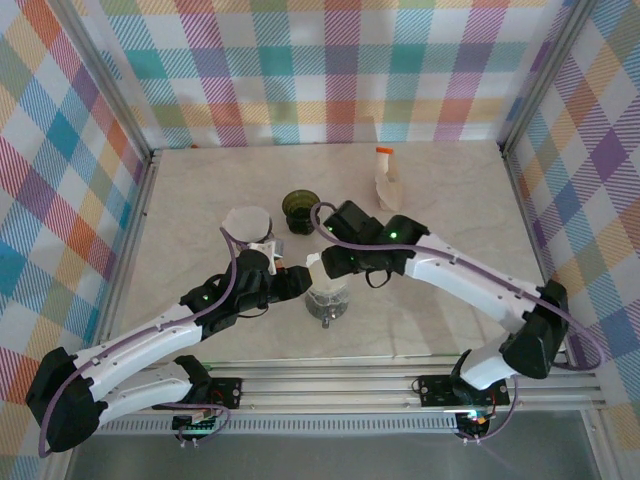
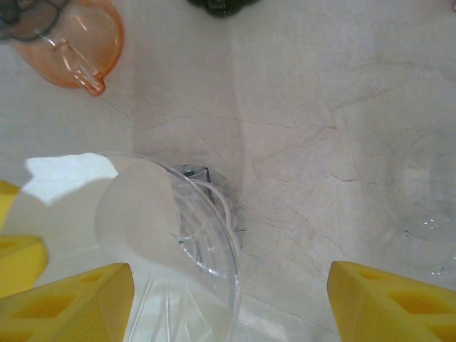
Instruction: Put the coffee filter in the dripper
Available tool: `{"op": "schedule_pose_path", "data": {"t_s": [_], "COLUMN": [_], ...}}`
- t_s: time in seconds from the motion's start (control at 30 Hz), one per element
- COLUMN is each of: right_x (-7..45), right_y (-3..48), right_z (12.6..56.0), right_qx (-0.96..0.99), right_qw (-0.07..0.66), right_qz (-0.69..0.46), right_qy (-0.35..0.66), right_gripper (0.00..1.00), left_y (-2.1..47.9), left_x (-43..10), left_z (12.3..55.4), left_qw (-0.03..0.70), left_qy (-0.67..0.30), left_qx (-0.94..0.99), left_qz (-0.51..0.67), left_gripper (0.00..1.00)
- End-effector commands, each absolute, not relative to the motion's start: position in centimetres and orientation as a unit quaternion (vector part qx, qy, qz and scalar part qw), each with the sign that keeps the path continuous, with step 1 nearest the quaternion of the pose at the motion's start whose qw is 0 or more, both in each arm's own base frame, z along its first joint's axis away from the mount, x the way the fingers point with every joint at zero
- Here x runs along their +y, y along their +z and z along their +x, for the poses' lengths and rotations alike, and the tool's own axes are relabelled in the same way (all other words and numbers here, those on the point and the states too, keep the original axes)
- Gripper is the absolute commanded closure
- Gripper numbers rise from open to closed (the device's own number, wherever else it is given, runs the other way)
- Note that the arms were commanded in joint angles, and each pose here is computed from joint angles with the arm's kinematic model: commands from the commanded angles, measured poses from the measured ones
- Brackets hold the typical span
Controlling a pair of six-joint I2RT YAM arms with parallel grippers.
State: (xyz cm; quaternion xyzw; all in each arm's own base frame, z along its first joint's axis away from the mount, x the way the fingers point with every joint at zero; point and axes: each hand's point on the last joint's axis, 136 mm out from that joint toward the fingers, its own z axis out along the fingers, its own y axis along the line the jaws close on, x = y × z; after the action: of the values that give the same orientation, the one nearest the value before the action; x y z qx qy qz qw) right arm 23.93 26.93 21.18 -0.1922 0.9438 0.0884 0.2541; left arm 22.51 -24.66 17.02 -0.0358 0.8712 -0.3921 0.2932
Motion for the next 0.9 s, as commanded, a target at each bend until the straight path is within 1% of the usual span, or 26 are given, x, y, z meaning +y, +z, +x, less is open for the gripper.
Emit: {"op": "schedule_pose_path", "data": {"t_s": [0.0, 0.33, 0.5, 0.67, 0.87], "right_x": [25.4, 23.9, 23.8, 24.8, 28.0], "right_y": [20.8, 18.5, 18.5, 20.3, 21.7], "right_z": [22.8, 21.7, 21.7, 22.4, 23.5], "right_qx": [0.95, 0.958, 0.957, 0.948, 0.927], "right_qw": [0.246, 0.225, 0.229, 0.251, 0.262], "right_qz": [-0.176, -0.163, -0.16, -0.173, -0.239], "right_qy": [0.084, 0.071, 0.073, 0.091, 0.12], "right_gripper": [0.29, 0.34, 0.35, 0.3, 0.26], "left_y": [15.9, 16.0, 16.1, 16.1, 16.3], "left_x": [-24.0, -23.9, -23.9, -23.7, -23.7], "left_z": [22.5, 22.5, 22.4, 22.4, 22.3], "left_qw": [0.287, 0.288, 0.288, 0.289, 0.29], "left_qy": [-0.376, -0.376, -0.376, -0.375, -0.375], "left_qx": [0.88, 0.88, 0.88, 0.88, 0.879], "left_qz": [-0.04, -0.043, -0.042, -0.043, -0.042], "left_gripper": [0.56, 0.56, 0.56, 0.55, 0.54]}}
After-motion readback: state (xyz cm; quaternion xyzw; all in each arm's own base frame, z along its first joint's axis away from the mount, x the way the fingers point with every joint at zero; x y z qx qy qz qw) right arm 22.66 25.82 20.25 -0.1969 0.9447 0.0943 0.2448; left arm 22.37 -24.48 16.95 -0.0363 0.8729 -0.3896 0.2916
